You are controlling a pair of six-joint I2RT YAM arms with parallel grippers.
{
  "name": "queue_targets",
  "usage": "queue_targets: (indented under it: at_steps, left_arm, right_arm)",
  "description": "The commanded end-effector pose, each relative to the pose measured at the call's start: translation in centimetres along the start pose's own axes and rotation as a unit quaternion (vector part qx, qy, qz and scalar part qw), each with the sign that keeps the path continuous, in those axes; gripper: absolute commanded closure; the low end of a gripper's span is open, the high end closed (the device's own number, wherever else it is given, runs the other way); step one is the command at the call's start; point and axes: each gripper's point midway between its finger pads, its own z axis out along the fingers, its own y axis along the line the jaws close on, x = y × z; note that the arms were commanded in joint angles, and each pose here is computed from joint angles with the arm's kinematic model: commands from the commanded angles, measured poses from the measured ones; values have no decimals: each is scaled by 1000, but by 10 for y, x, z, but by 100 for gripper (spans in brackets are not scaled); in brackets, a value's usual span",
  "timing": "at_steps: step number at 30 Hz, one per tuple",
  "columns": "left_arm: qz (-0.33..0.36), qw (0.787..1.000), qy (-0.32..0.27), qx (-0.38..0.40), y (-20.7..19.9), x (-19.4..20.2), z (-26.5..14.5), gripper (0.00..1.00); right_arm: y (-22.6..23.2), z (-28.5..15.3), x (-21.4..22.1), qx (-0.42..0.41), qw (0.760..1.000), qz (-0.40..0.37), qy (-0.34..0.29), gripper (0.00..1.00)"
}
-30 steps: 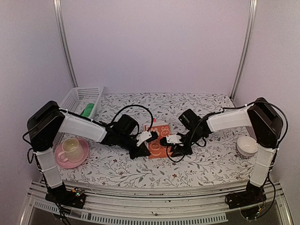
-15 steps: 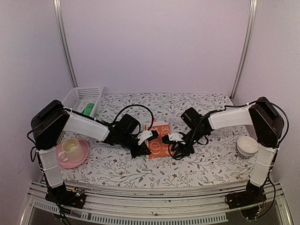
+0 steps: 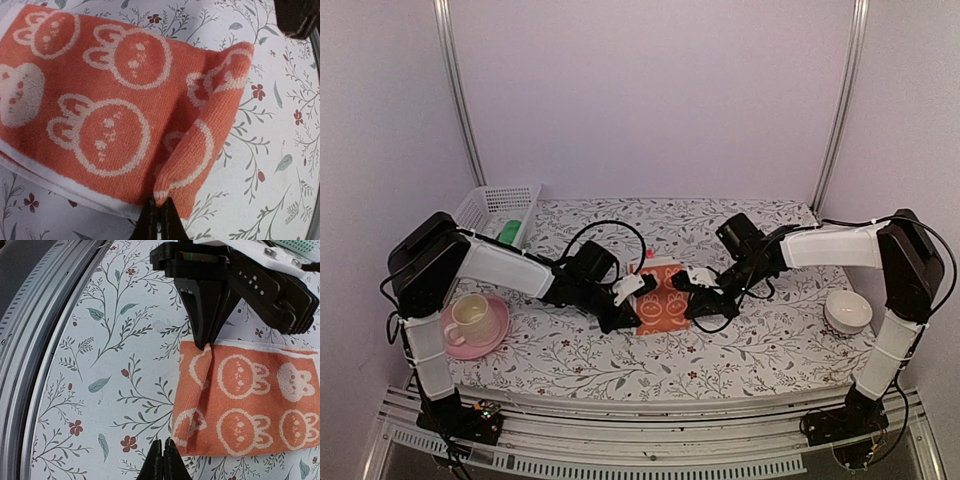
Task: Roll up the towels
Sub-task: Roll the towel at the center of the board.
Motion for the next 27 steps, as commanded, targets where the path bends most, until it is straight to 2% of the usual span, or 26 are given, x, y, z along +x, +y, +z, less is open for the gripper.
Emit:
queue_targets:
  at_steps: [1, 14, 27]
  left_arm:
    - [-20, 1000, 21, -12, 12, 12, 5, 100]
    - [-22, 999, 20, -11, 13, 11, 4, 100]
    - [-24, 999, 21, -19, 15, 12, 3, 100]
  right_arm:
    - [12, 3, -4, -35, 999, -3, -11, 97]
    - [-7, 23, 5, -13, 999, 34, 1, 97]
    - [-33, 36, 31, 44, 996, 64, 48, 97]
